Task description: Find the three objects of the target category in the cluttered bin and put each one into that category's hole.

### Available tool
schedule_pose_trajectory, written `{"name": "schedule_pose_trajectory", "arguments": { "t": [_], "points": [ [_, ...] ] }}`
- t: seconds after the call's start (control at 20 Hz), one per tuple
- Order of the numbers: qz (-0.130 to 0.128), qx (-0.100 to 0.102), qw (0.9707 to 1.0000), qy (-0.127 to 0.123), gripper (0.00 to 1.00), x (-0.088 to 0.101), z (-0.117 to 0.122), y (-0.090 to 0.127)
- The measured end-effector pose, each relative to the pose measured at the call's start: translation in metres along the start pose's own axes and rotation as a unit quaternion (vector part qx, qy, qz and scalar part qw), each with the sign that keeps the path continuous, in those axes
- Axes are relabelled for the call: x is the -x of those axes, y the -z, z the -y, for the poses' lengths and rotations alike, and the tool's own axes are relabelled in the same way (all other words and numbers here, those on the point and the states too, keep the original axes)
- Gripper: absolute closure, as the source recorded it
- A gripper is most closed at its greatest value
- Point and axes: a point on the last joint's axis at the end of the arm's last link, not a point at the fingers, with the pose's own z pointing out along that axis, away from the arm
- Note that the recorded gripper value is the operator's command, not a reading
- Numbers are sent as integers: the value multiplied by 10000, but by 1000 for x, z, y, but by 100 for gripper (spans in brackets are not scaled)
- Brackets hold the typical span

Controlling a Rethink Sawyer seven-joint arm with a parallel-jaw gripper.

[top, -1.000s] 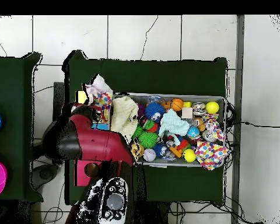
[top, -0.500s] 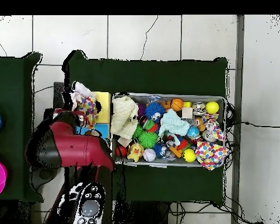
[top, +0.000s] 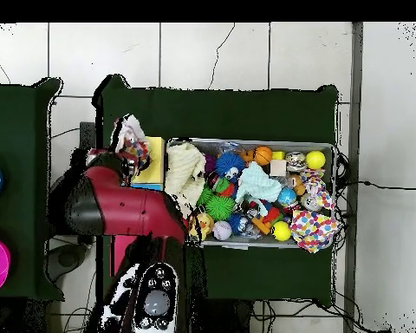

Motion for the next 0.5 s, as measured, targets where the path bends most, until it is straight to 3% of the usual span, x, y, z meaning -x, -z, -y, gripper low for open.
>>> {"name": "schedule_pose_trajectory", "arguments": {
  "t": [0.3, 0.5],
  "points": [
    [126, 3, 9990, -435, 100, 23, 47, -24],
    [255, -46, 9983, -527, 100, 25, 67, -39]
  ]
}}
